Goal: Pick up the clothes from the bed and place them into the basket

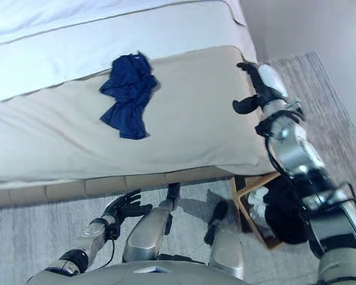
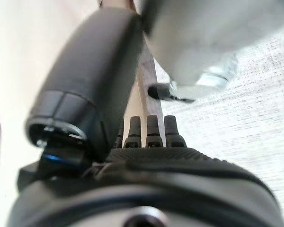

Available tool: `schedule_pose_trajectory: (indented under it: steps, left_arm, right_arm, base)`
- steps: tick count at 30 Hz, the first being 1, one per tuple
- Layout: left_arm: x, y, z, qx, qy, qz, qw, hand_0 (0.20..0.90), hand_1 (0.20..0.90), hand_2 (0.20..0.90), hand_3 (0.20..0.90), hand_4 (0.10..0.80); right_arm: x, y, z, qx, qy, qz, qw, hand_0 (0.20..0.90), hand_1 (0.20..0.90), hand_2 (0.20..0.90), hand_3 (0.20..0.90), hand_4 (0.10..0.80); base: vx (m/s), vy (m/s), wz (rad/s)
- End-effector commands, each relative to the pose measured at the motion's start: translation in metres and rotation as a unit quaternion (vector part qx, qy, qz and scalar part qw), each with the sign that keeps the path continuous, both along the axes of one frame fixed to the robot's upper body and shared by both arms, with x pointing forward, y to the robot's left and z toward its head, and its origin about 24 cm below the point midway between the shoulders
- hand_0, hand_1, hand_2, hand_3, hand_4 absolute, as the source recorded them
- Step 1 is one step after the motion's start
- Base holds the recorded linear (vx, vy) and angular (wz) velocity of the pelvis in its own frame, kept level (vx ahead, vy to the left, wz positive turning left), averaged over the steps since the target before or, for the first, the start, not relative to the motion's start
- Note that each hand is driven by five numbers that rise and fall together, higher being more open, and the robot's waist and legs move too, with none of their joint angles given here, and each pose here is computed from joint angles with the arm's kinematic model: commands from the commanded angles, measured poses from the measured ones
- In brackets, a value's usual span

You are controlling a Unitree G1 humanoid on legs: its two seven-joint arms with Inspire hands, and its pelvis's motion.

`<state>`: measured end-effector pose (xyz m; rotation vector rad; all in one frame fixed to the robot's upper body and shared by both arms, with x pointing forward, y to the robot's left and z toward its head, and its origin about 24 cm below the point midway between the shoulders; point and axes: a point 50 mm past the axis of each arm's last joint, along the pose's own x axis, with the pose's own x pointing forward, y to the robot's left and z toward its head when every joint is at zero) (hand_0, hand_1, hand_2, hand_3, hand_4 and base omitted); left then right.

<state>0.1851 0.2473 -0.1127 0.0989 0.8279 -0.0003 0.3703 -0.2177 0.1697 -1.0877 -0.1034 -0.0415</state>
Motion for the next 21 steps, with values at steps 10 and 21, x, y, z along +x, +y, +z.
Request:
schedule_pose_trajectory:
  steps: [10,21]
  left_arm:
    - [-0.011,0.045,0.013,0.027,0.001,0.020,0.999,0.900,0.900,0.900,0.900,0.800]
    - [-0.032,0.038,0.003,-0.017,-0.010,0.021,1.000,0.900,0.900,0.900,0.900,0.800]
  right_arm:
    - [0.040,0.029,0.119,-0.177,-0.191,-0.129,0.957,0.900,0.900,0.900,0.900,0.800]
    - [0.044,-0.013,0.116,-0.234,-0.038,-0.285,0.929,0.900,0.900,0.900,0.900,0.800]
  base:
    - [-0.040,0.085,0.47]
    - [-0.006,0.063,0.23]
